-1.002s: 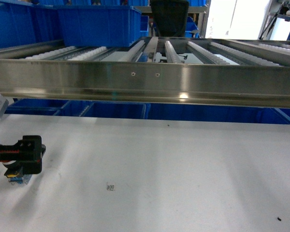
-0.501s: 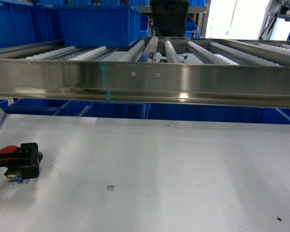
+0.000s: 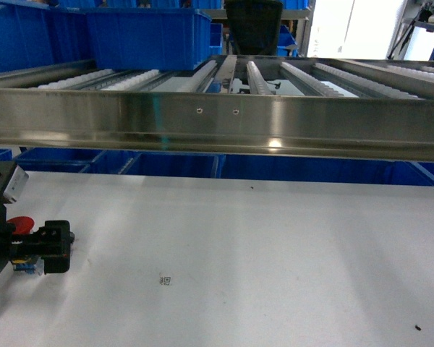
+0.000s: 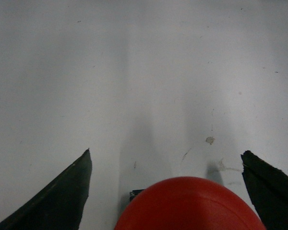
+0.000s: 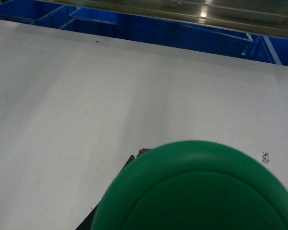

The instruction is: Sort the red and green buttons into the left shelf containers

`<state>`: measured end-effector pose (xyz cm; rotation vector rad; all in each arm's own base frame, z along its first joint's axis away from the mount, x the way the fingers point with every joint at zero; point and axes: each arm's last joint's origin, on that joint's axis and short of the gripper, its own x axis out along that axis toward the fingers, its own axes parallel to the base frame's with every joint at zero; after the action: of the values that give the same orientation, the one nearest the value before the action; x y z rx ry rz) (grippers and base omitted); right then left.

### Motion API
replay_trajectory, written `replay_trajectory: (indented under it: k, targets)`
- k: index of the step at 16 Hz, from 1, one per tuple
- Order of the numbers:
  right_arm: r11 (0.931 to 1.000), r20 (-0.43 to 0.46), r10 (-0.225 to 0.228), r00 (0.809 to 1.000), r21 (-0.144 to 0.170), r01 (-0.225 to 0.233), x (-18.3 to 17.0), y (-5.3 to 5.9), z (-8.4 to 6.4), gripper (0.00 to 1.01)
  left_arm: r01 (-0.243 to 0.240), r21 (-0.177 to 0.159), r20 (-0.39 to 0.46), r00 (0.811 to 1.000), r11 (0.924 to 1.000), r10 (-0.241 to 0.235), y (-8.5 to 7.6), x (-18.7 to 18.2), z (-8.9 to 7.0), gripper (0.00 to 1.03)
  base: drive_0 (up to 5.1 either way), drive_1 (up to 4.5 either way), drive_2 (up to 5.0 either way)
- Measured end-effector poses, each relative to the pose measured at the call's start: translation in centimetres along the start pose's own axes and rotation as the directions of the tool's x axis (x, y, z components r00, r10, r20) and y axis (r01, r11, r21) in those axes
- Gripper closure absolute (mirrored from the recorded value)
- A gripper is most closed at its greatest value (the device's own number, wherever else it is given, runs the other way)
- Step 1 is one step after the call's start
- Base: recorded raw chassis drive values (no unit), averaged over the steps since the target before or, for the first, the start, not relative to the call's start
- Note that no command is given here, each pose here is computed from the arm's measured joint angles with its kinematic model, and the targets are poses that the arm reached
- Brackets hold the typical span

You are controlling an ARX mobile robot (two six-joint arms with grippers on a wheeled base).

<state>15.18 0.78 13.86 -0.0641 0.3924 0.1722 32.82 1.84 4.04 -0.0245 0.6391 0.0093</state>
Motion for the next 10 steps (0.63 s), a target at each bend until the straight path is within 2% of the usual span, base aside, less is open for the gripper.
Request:
replay_trajectory:
  k: [2,3,6,8,10]
  targets:
    - [1.0,0.0,0.0,1.0,0.0,0.0,0.0,0.0,0.0,0.74,-0.005,0.027,-0.007,1.0,0.9996,0.005,-0.3,0.0,-0.4,0.32,0.0,0.0,0.0]
    - [1.0,0.0,0.0,1.0,0.0,0.0,0.0,0.0,0.0,0.74,-0.004,0.033,-0.017,1.0,0.9994,0.004,-0.5,0.1,-0.6,0.47,0.0,0.0,0.0]
    - [1.0,0.0,0.0,1.0,0.0,0.0,0.0,0.0,0.0,0.74,0.002,0.036,-0.018,1.0,0.9994,-0.001,-0.7,0.1,-0.7,0.74,0.0,0.0,0.0]
    - [1.0,0.0,0.0,1.0,0.0,0.0,0.0,0.0,0.0,0.74,0.013,0.037,-0.017,1.0,0.9992,-0.012,-0.9,-0.1,-0.7,0.76,0.0,0.0,0.0]
    - [1.0,0.0,0.0,1.0,0.0,0.0,0.0,0.0,0.0,0.74,0.059,0.033,0.0,0.998,0.9977,-0.059,-1.2,-2.6,-0.1,0.76,0.0,0.0,0.0]
